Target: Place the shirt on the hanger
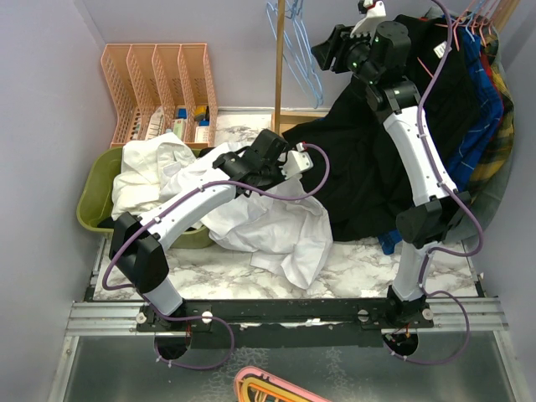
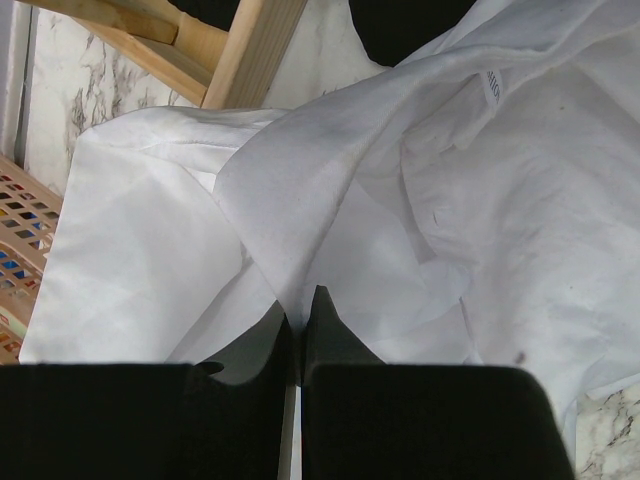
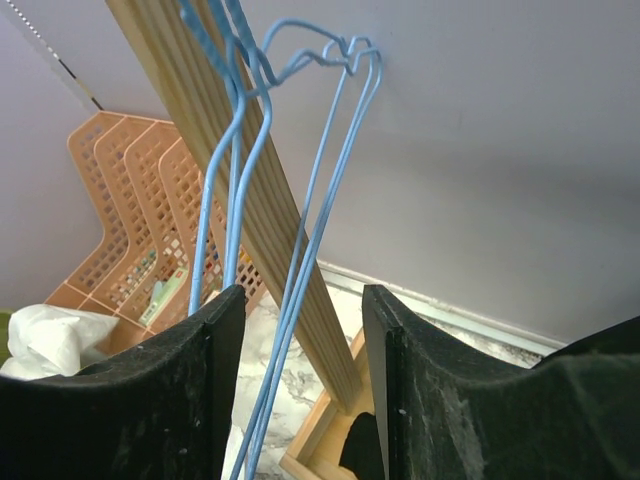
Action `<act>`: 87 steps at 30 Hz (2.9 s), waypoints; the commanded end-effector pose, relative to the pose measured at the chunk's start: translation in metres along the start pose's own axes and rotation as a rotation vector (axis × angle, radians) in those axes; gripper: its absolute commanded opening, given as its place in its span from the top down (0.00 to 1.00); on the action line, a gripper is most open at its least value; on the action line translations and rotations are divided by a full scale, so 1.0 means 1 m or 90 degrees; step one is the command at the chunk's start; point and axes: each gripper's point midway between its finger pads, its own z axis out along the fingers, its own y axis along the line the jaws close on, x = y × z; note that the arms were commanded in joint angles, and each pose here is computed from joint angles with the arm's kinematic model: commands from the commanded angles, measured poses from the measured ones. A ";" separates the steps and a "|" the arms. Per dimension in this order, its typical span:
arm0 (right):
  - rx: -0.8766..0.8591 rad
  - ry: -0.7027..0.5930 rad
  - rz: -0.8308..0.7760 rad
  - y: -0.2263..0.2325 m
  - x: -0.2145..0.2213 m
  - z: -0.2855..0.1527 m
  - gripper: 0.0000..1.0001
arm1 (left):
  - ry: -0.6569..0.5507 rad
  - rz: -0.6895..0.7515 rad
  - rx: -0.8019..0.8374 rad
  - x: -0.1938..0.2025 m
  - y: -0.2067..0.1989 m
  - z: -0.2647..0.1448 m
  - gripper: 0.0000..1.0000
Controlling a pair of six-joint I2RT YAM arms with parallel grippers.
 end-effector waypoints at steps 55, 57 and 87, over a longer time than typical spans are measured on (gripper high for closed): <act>0.035 0.039 -0.041 -0.011 0.008 -0.017 0.80 | -0.009 -0.006 -0.019 -0.004 0.007 -0.002 1.00; 0.044 0.035 -0.043 -0.013 0.005 -0.020 0.96 | -0.008 -0.006 -0.018 -0.004 0.007 -0.001 1.00; 0.151 0.012 -0.035 -0.012 0.021 -0.163 0.99 | -0.026 -0.021 0.018 -0.013 -0.001 -0.001 1.00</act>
